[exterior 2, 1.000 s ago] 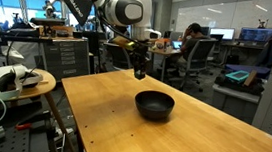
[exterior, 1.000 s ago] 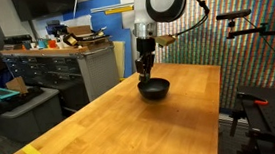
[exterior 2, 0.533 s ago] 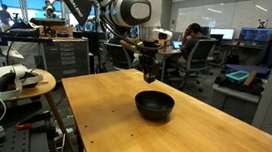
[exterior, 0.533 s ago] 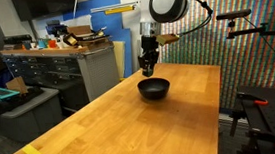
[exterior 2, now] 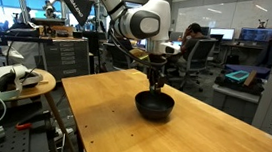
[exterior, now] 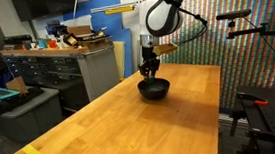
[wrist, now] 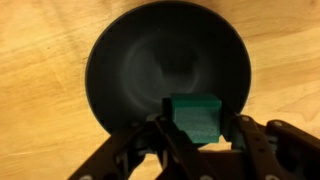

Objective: Put the block in the bowl

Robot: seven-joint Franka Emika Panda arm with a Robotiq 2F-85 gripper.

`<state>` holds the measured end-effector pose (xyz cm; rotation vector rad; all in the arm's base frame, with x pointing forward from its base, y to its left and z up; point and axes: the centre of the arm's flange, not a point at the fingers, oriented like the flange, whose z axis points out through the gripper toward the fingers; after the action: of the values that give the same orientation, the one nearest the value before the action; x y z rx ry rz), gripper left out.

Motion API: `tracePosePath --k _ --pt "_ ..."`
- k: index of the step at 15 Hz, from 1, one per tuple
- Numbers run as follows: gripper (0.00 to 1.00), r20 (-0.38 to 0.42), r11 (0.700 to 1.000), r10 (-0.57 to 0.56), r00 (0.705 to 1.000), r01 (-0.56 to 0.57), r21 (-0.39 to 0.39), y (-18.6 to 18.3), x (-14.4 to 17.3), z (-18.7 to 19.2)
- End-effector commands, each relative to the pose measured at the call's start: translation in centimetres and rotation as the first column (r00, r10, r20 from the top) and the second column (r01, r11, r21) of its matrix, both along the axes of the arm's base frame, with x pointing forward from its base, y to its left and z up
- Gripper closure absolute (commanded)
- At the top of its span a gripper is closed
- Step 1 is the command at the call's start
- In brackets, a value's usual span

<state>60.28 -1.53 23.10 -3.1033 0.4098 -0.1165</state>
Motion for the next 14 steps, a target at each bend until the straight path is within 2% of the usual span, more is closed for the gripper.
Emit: tracePosePath --k 1,8,9,12,14 --pt "0.79 -0.025 0.999 -0.039 0.999 0.039 0.009 -0.1 2.8 -2.0" --pt "0.79 -0.068 0.998 -0.07 0.995 0.07 0.002 -0.7 3.8 -5.2" --pt "0.38 -0.067 0.998 -0.067 0.996 0.067 0.003 -0.7 3.6 -5.2" --pt "0.13 -0.057 0.998 -0.063 0.996 0.063 0.005 -0.6 3.1 -4.9" --pt "0.0 -0.049 0.998 -0.061 0.997 0.062 0.007 -0.6 2.8 -4.5"
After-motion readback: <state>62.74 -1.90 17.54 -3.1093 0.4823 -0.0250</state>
